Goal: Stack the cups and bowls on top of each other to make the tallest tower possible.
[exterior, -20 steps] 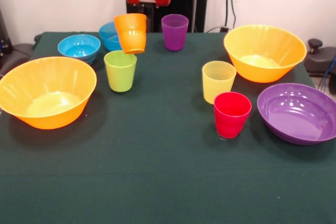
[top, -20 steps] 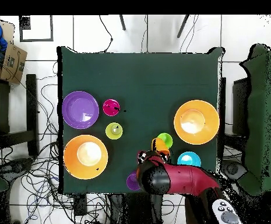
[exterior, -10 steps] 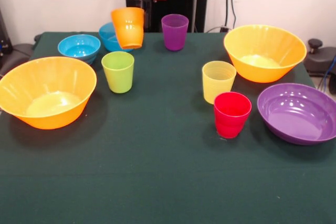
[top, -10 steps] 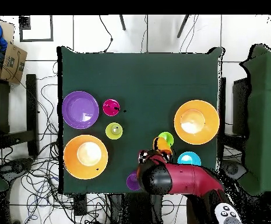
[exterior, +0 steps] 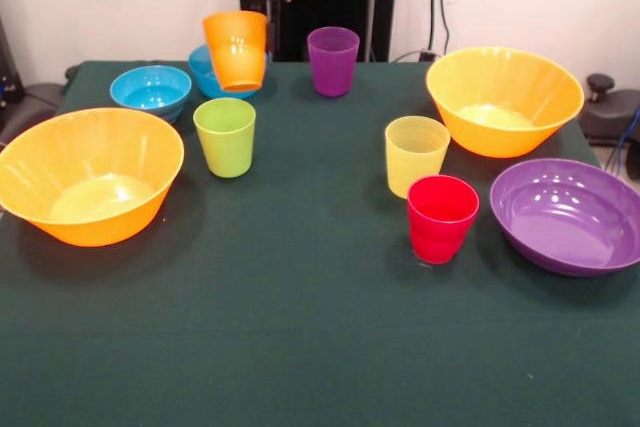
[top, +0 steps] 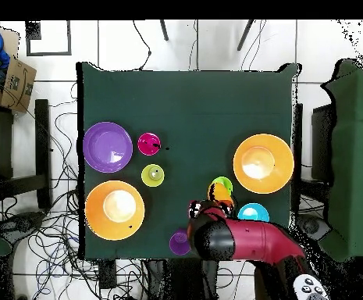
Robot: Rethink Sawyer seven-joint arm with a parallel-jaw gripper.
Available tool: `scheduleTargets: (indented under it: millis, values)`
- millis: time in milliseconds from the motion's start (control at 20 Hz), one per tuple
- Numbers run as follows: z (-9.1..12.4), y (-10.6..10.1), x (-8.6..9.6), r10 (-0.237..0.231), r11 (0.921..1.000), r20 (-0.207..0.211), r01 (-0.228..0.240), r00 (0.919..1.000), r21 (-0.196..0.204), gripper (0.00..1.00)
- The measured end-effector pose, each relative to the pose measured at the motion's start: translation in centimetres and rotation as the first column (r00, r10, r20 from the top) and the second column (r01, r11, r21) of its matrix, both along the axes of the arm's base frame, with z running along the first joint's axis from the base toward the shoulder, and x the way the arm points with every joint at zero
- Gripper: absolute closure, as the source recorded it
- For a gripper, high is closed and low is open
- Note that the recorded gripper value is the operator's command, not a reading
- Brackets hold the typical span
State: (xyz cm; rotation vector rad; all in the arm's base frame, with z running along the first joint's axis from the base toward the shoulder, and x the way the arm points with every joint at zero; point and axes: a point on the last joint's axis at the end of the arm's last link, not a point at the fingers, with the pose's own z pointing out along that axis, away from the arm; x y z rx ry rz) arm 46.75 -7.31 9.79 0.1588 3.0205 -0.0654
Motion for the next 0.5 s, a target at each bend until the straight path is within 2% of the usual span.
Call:
scheduleTargets:
  millis: [500]
  values:
    - [-1.4,0.0,-0.8,-0.01,0.9996,-0.035,0.011,0.9994,0.024,1.0]
